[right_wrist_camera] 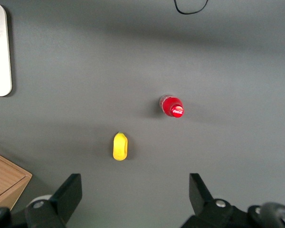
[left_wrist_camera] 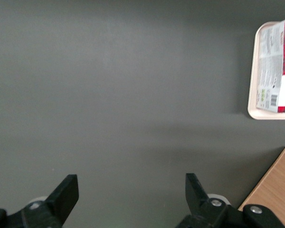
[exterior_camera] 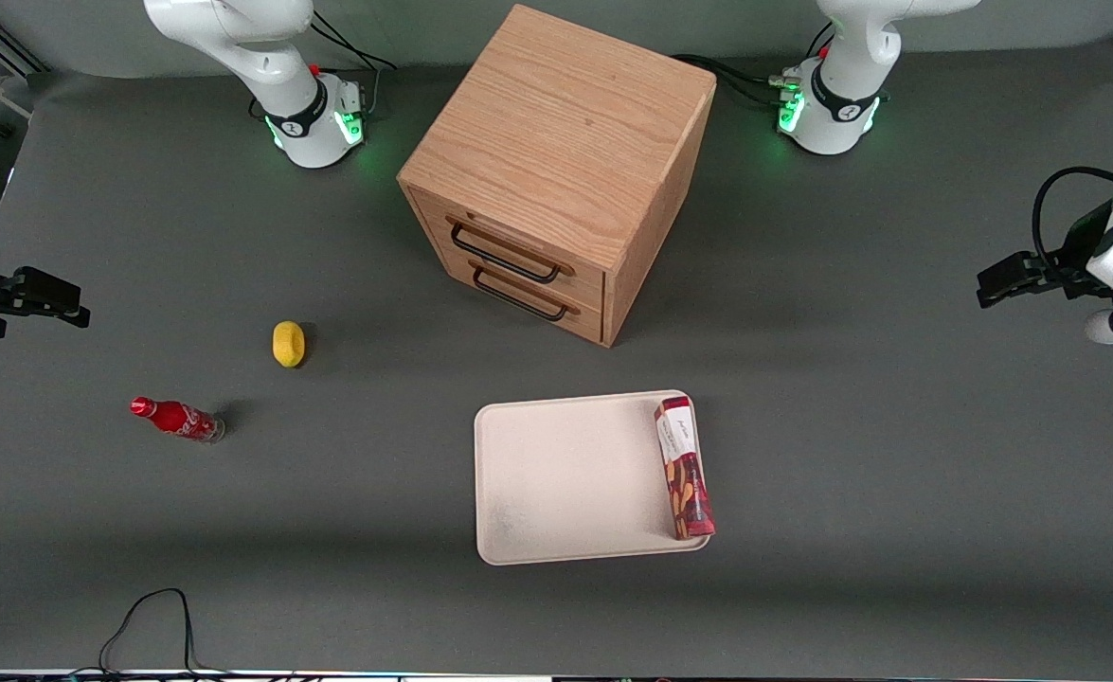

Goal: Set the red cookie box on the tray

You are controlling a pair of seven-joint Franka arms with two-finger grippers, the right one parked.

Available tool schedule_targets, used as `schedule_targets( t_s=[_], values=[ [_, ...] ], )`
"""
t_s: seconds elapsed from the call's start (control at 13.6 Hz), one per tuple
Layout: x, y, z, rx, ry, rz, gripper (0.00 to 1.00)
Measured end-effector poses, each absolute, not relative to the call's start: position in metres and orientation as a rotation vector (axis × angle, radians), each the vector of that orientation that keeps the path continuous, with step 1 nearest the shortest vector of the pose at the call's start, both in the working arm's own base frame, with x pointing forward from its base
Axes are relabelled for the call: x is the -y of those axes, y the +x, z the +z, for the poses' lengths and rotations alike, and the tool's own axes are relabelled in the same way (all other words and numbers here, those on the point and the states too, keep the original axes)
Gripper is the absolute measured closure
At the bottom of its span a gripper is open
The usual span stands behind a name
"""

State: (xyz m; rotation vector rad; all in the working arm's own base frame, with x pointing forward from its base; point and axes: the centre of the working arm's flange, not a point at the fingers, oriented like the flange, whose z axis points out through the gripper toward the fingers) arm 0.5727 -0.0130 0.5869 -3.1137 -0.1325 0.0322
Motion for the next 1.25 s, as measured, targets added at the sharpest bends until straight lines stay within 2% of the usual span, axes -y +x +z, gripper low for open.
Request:
schedule_targets(
  t_s=[0.22, 0.66, 1.03, 1.25],
  values=[
    [0.0128, 0.5734, 0.5904, 0.132, -3.115, 0.007, 0.0],
    [0.0122, 0.5729, 0.5901, 0.052, -3.12, 0.014, 0.0],
    [0.0126, 0.5668, 0.5855, 0.03, -3.118, 0.1, 0.0],
    [0.0148, 0.5664, 0.5852, 0.022, -3.119, 0.106, 0.0]
  ],
)
